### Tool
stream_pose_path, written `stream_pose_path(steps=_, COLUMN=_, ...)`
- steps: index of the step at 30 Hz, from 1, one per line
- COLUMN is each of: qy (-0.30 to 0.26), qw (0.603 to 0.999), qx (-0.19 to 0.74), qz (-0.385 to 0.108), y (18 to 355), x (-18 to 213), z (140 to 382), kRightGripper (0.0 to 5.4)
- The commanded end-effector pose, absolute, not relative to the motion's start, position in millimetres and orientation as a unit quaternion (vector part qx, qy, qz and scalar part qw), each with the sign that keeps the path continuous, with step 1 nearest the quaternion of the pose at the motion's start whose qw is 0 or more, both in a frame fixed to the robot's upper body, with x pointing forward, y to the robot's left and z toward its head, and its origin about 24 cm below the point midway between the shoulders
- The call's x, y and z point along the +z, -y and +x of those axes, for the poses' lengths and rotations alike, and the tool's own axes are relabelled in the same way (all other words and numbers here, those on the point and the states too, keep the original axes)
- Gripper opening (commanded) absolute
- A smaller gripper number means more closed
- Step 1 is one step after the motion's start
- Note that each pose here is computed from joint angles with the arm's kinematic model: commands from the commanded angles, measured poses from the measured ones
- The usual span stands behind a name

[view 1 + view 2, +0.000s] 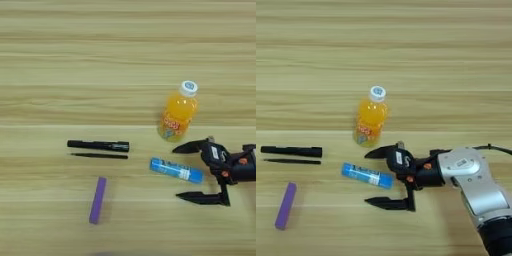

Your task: Move the objects on the table

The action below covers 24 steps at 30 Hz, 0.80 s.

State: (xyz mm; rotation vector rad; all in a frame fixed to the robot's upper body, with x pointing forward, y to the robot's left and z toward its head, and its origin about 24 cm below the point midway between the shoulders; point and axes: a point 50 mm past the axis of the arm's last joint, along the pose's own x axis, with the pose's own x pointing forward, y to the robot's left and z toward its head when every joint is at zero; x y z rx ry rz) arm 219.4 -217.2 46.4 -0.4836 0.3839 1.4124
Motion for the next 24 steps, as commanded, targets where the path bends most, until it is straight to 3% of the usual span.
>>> stream_pose_path(steps=1, qy=-0.124, qw=0.731, qx=0.623, qz=-0.249, y=218.3, x=76.5, z=229.4, kRightGripper=5.38)
stream_pose_path(steps=13, qy=-0.08, qw=0.729, qx=0.649, qz=-0.203, y=205.2, x=96.9, z=220.6, kRightGripper=5.38)
stream_pose_path(steps=24, qy=-0.097, qw=0.688, qx=0.69, qz=-0.201, y=186.2, x=88.0, z=218.3, kRightGripper=5.38)
